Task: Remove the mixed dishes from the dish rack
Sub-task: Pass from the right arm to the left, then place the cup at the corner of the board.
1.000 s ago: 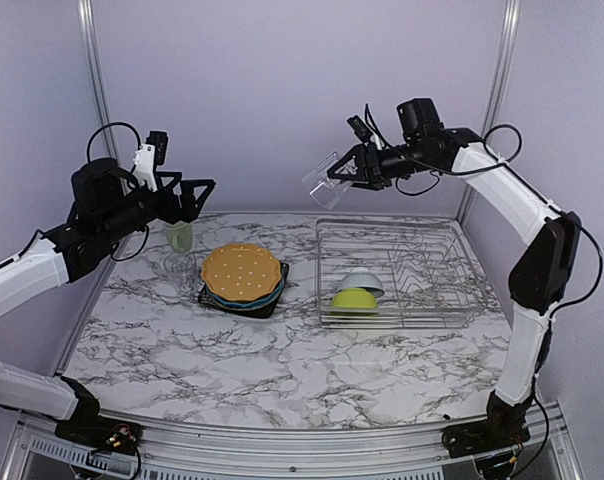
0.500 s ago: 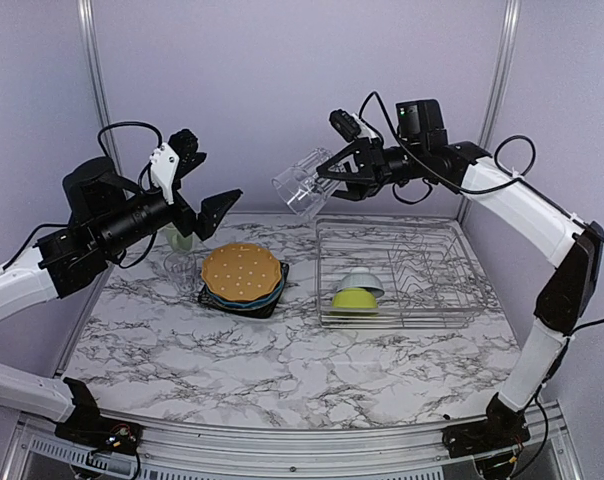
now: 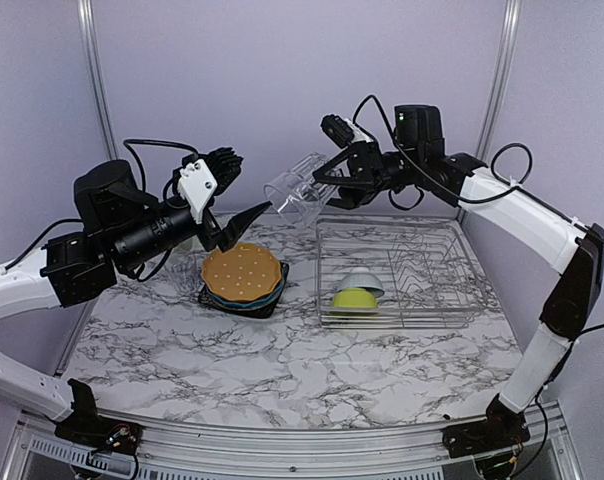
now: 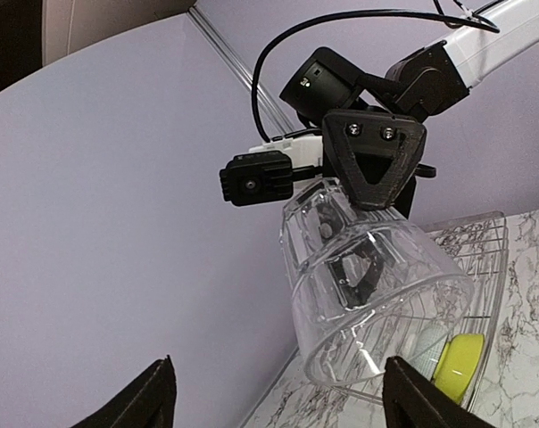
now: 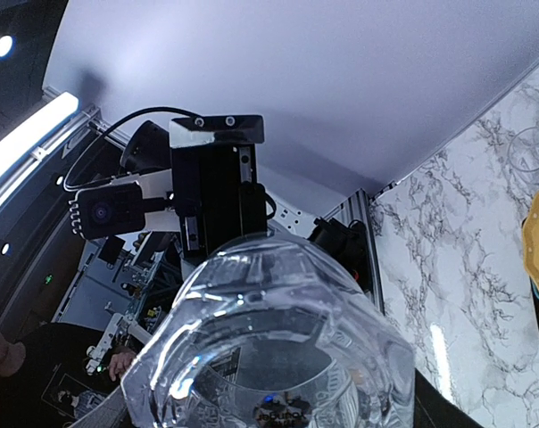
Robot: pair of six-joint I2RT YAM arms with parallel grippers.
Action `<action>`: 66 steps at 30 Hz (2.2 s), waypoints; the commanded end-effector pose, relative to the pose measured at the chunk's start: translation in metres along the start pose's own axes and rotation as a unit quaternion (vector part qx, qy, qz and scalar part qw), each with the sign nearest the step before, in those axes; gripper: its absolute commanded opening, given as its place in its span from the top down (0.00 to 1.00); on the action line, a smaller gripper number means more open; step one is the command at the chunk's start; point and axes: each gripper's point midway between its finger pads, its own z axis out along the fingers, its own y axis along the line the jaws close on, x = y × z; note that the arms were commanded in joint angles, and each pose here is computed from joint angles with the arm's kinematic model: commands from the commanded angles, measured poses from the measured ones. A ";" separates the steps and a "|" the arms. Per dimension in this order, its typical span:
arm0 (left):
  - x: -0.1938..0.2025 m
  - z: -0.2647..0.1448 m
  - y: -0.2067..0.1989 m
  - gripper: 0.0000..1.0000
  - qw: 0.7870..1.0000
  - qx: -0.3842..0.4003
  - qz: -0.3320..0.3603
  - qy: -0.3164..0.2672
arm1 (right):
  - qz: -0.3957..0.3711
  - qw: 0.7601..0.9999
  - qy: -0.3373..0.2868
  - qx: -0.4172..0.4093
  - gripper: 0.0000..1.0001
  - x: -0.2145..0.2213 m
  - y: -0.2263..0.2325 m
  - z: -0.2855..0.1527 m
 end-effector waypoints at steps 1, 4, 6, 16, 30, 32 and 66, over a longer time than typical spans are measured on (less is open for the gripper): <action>-0.012 0.008 0.001 0.27 1.000 -0.018 0.017 -0.002 | -0.035 0.999 0.000 -0.019 0.70 -0.002 0.024 0.001; -0.007 0.015 0.002 0.38 0.999 -0.035 0.028 0.013 | -0.032 0.999 -0.001 -0.017 0.70 -0.001 0.020 0.002; -0.004 0.018 0.002 0.44 0.998 -0.042 0.031 0.020 | -0.028 1.000 -0.001 -0.015 0.70 0.000 0.015 0.003; 0.000 0.026 0.005 0.80 0.998 -0.060 0.021 0.024 | -0.021 1.000 -0.008 -0.015 0.72 -0.002 0.004 0.006; 0.009 0.023 0.019 1.00 0.994 -0.096 -0.028 0.046 | -0.009 1.000 -0.030 0.002 0.36 -0.020 -0.022 -0.002; 0.012 0.019 0.030 1.00 0.990 -0.116 -0.062 0.054 | -0.006 0.998 -0.055 0.032 0.12 -0.031 -0.036 -0.017; 0.258 -0.136 0.185 1.00 0.636 -0.408 -0.560 0.340 | 0.010 0.947 -0.174 0.269 0.02 -0.061 -0.152 -0.142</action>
